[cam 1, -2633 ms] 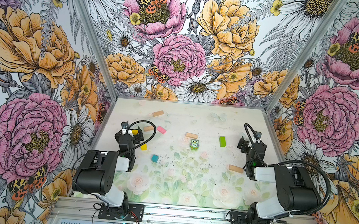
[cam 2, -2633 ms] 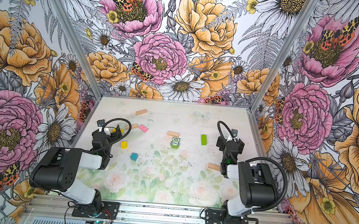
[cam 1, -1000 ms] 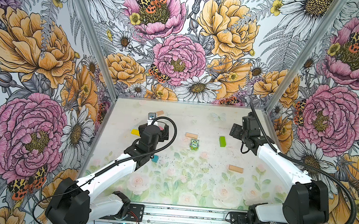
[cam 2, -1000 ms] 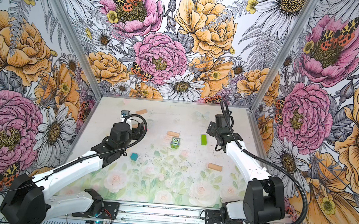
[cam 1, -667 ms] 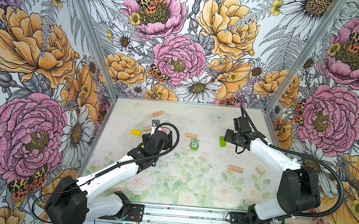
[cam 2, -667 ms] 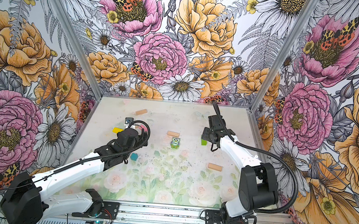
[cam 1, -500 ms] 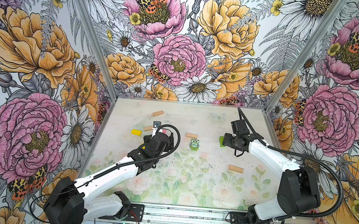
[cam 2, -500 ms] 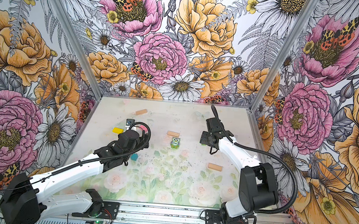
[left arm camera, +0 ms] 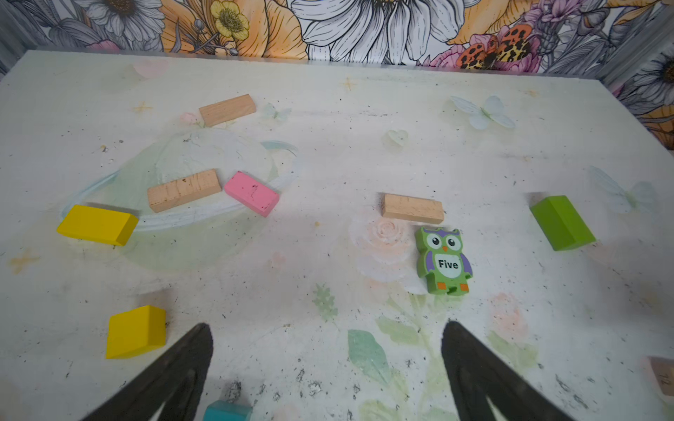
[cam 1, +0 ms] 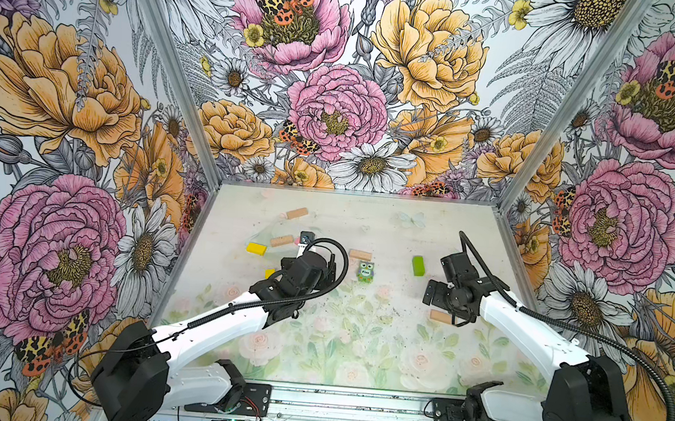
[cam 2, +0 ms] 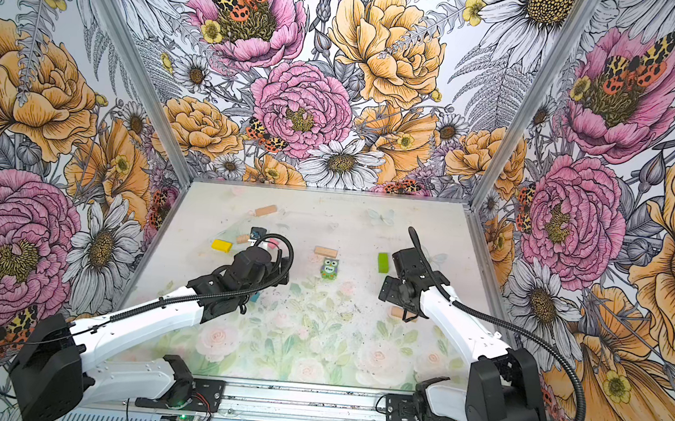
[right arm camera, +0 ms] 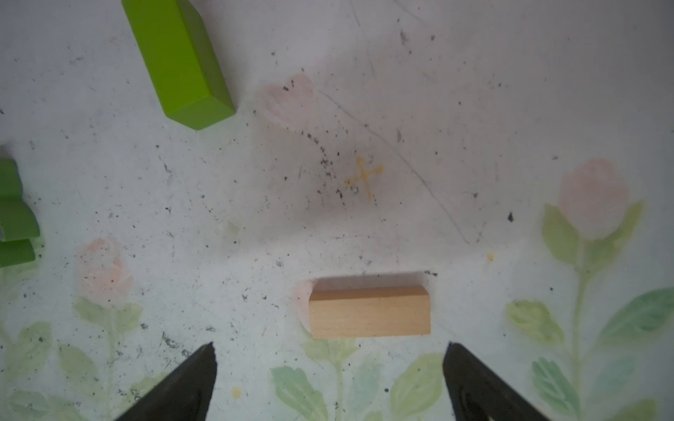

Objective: Build the wood block tower
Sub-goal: 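Reach the right gripper down over the plain wood bar while the left arm moves forward, then close the right gripper on the plain wood bar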

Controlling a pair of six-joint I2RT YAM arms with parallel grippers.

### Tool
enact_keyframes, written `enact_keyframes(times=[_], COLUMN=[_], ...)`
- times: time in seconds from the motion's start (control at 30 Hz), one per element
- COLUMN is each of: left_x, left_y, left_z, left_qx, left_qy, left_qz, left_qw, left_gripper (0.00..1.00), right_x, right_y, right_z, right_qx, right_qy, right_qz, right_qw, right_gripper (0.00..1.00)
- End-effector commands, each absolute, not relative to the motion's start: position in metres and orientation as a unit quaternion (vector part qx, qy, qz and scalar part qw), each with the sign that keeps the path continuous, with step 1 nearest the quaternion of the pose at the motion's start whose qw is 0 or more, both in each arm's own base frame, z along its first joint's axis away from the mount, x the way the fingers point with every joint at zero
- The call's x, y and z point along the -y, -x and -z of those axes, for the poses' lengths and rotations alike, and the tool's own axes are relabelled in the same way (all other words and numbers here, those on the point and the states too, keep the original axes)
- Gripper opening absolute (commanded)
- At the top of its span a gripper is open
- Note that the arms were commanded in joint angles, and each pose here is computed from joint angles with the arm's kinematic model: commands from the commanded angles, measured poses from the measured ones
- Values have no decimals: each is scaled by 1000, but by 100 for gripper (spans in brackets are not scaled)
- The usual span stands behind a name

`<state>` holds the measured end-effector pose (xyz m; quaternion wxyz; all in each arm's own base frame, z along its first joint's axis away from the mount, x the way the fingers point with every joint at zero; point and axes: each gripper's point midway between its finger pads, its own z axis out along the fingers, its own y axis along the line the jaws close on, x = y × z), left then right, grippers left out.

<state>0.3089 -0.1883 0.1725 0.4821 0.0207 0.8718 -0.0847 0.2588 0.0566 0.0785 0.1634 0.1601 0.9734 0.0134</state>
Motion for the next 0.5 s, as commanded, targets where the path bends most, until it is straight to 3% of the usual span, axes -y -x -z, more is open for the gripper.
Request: enact_keyframes(times=[0.0, 0.47], left_x=[213, 233], left_y=[-304, -295], left_z=[-197, -204], left_qx=[-855, -847], left_qy=[-43, -63], left_qz=[132, 161], left_qw=[499, 502], left_gripper=[99, 99], right_x=[-58, -41], right_y=[-251, -247], right_z=[-71, -44], right_qx=[-974, -975], right_qy=[-170, -192], right_qz=[-17, -21], right_qw=[148, 106], right_gripper=[100, 100])
